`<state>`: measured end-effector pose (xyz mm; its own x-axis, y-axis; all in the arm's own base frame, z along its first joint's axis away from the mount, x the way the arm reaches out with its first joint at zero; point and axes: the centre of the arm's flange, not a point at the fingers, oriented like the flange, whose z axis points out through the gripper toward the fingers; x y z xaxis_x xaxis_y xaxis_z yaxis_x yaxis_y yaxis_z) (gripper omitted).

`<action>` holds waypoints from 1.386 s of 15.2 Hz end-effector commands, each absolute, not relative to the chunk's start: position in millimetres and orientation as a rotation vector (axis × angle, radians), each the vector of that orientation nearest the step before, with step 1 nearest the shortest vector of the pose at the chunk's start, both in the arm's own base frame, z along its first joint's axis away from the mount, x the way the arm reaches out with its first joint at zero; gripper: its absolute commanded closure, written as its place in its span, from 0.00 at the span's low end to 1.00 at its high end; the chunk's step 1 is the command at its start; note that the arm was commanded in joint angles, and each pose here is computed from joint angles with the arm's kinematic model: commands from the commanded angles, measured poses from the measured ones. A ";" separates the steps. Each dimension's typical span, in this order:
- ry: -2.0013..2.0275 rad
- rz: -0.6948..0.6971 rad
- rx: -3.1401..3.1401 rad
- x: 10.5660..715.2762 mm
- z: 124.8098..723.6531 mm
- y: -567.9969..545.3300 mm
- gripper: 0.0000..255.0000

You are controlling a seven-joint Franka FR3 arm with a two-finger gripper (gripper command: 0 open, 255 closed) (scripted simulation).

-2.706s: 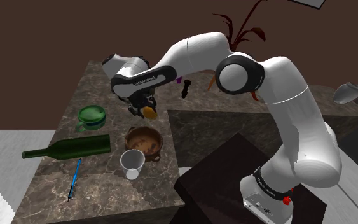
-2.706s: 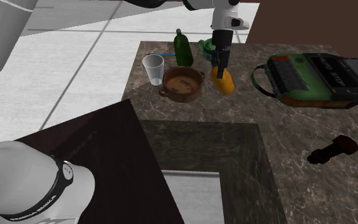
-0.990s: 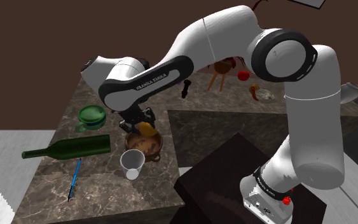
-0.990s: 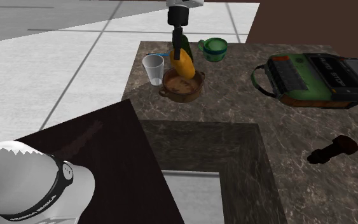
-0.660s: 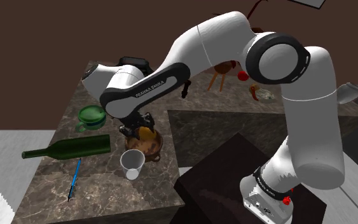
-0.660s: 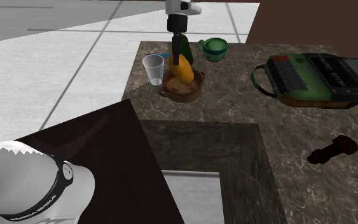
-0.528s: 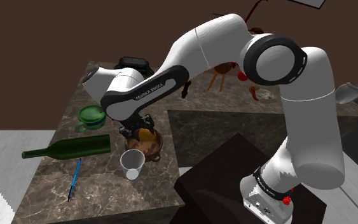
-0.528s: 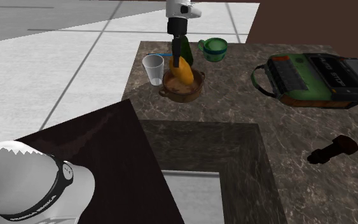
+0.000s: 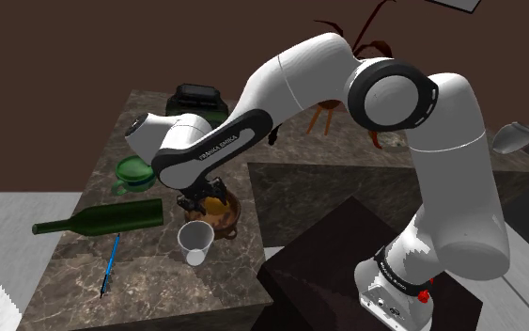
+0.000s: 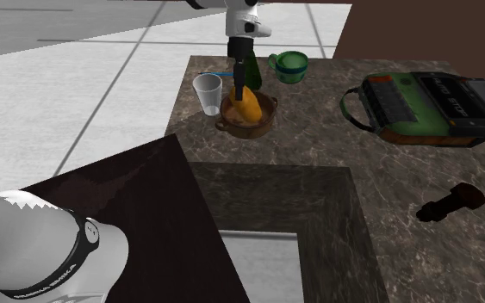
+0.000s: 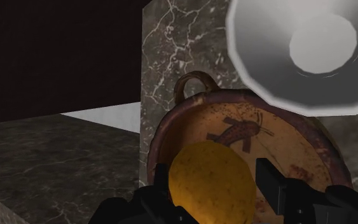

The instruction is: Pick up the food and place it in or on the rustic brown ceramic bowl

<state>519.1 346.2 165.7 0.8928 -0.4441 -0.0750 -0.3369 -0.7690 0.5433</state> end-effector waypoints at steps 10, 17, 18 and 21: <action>-0.563 -0.269 2.523 519.3 164.8 346.0 0.00; -0.563 -0.269 2.523 534.3 206.6 369.0 0.00; -0.563 -0.269 2.523 534.3 206.6 369.0 0.00; -0.563 -0.269 2.523 534.3 206.6 369.0 0.00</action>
